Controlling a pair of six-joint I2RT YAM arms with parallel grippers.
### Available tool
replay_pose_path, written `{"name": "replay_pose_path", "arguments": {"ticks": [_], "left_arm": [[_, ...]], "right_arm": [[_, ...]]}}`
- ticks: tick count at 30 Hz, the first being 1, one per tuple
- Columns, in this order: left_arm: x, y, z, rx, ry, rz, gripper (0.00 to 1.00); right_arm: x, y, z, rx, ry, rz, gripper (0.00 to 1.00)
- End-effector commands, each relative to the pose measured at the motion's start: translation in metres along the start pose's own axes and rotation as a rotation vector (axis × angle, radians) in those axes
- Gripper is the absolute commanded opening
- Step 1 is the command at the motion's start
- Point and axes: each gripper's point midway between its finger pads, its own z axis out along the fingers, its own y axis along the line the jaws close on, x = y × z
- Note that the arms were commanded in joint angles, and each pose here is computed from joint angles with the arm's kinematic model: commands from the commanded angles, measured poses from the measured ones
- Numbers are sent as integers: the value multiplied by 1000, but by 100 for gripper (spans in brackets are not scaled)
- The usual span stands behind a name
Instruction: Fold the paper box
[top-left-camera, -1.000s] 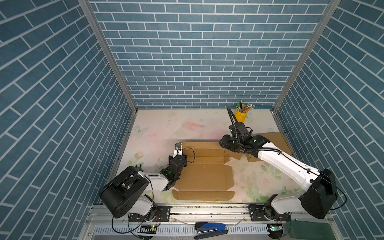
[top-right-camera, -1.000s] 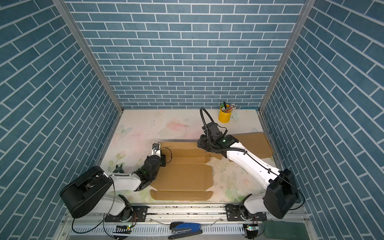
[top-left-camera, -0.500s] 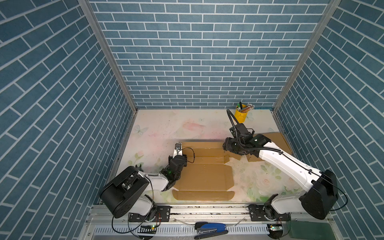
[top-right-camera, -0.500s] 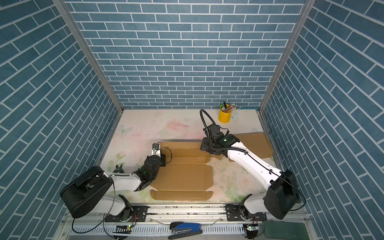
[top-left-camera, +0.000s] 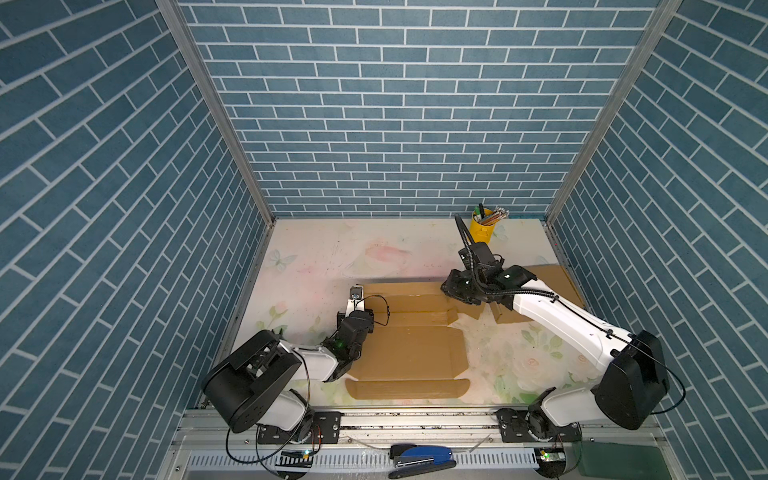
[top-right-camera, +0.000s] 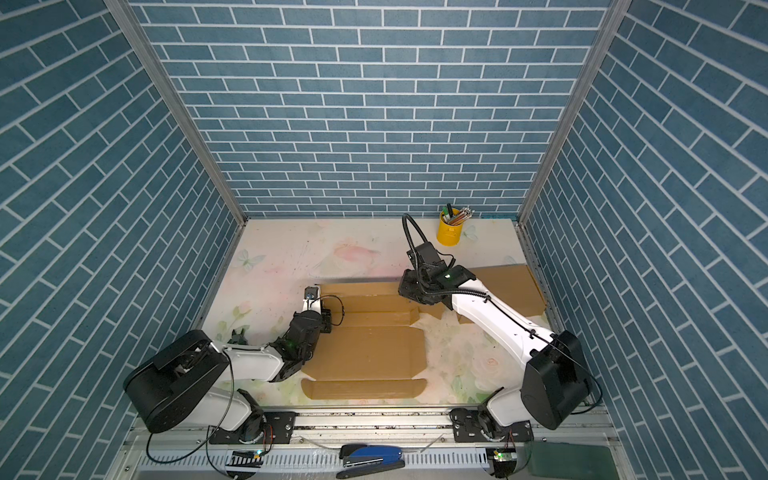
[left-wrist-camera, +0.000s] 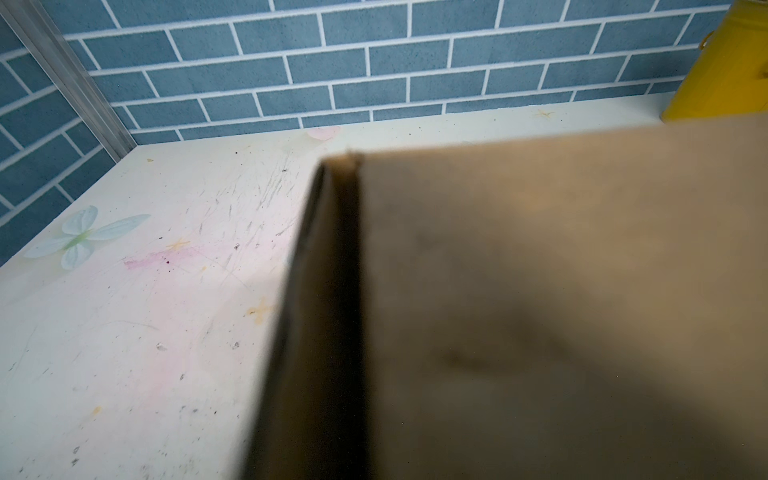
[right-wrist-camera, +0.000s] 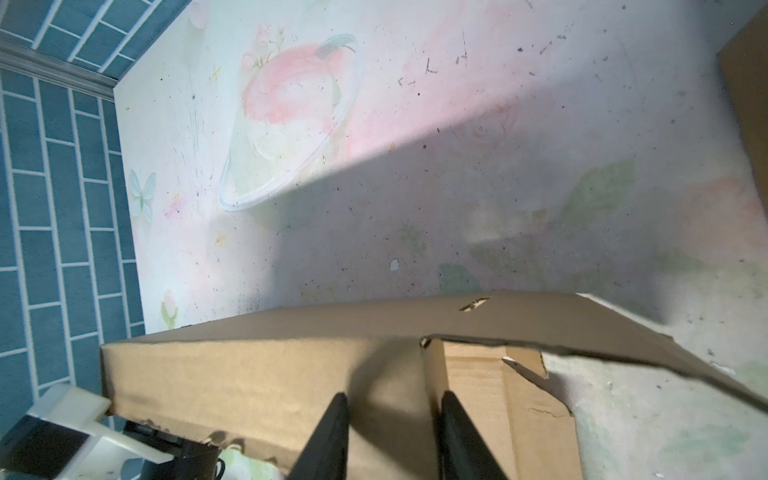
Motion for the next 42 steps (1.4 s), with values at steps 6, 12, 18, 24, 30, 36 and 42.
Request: {"name": "replay_pose_path", "arguments": {"ticks": [6, 12, 18, 24, 30, 36, 42], "left_arm": [[8, 0, -2, -5, 61, 75, 0], [11, 2, 0, -24, 81, 94, 0], [16, 3, 0, -28, 112, 86, 0], [18, 0, 2, -19, 122, 91, 0], [19, -2, 4, -11, 127, 102, 0], [21, -3, 4, -8, 132, 102, 0], [20, -4, 5, -6, 134, 105, 0]], "right_arm": [[-16, -27, -83, 25, -31, -251, 57], [-26, -79, -89, 247, -95, -434, 52], [-7, -92, -45, 174, -221, -86, 18], [19, -105, 9, 197, -298, -53, 2], [22, -113, 45, 152, -344, -32, 0], [27, -99, 67, 73, -300, -40, 0], [33, -61, 76, -89, -239, -32, 0]]}}
